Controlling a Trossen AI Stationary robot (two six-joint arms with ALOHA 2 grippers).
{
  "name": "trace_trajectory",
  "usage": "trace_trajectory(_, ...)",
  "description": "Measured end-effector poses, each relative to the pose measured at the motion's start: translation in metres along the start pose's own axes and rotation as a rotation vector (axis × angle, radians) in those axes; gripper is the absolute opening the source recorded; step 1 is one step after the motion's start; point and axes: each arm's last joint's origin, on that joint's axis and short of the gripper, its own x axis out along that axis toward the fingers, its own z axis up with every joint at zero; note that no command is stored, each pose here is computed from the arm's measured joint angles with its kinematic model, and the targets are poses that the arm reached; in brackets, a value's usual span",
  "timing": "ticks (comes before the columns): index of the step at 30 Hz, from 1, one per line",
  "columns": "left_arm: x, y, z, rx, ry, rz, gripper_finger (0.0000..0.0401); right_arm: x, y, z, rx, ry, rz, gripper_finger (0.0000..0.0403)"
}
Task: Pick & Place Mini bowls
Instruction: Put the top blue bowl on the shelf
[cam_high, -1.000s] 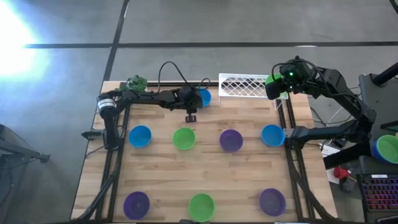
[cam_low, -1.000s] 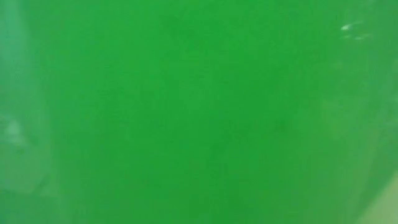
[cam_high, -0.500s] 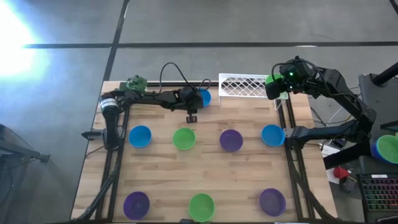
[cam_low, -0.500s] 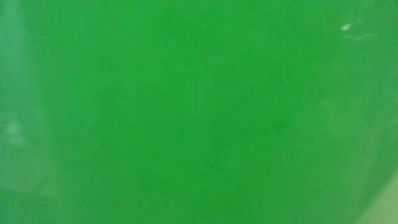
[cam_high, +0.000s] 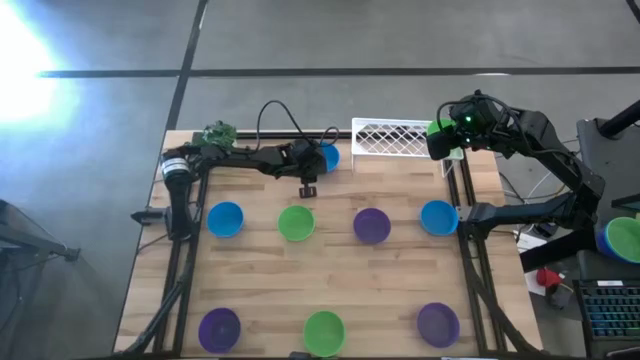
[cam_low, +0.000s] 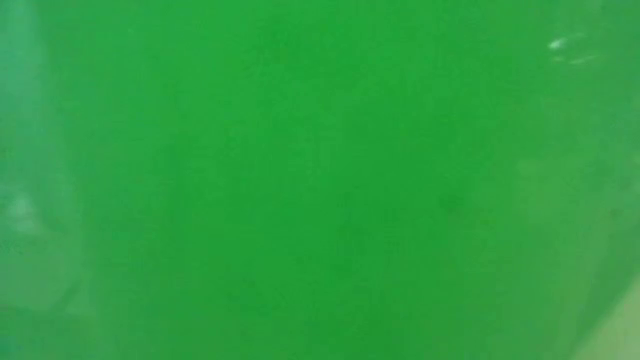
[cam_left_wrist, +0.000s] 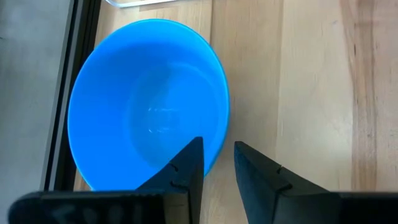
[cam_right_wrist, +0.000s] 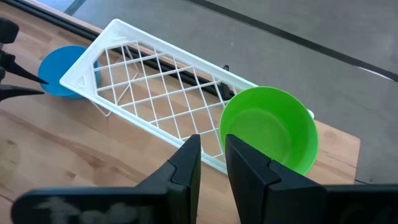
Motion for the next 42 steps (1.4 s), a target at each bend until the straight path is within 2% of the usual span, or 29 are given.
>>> trace_trajectory(27,0.008,-0.005,-0.015,-0.002,0.014,0.0,0.0091,0.0,0.0,0.0,0.004,-0.002,0.001,0.0068)
trace_trajectory(31,0.008,-0.005,-0.016,-0.002,0.015,-0.001,0.0068,0.0,0.0,0.0,0.006,-0.003,0.001,0.0064)
trace_trajectory(35,0.008,-0.005,-0.016,0.008,0.022,-0.001,0.0014,0.0,0.0,0.001,0.01,-0.005,0.003,0.0065)
trace_trajectory(42,0.007,-0.004,-0.015,0.027,0.018,0.006,0.0002,0.0,0.001,0.002,0.015,-0.014,0.007,0.0066)
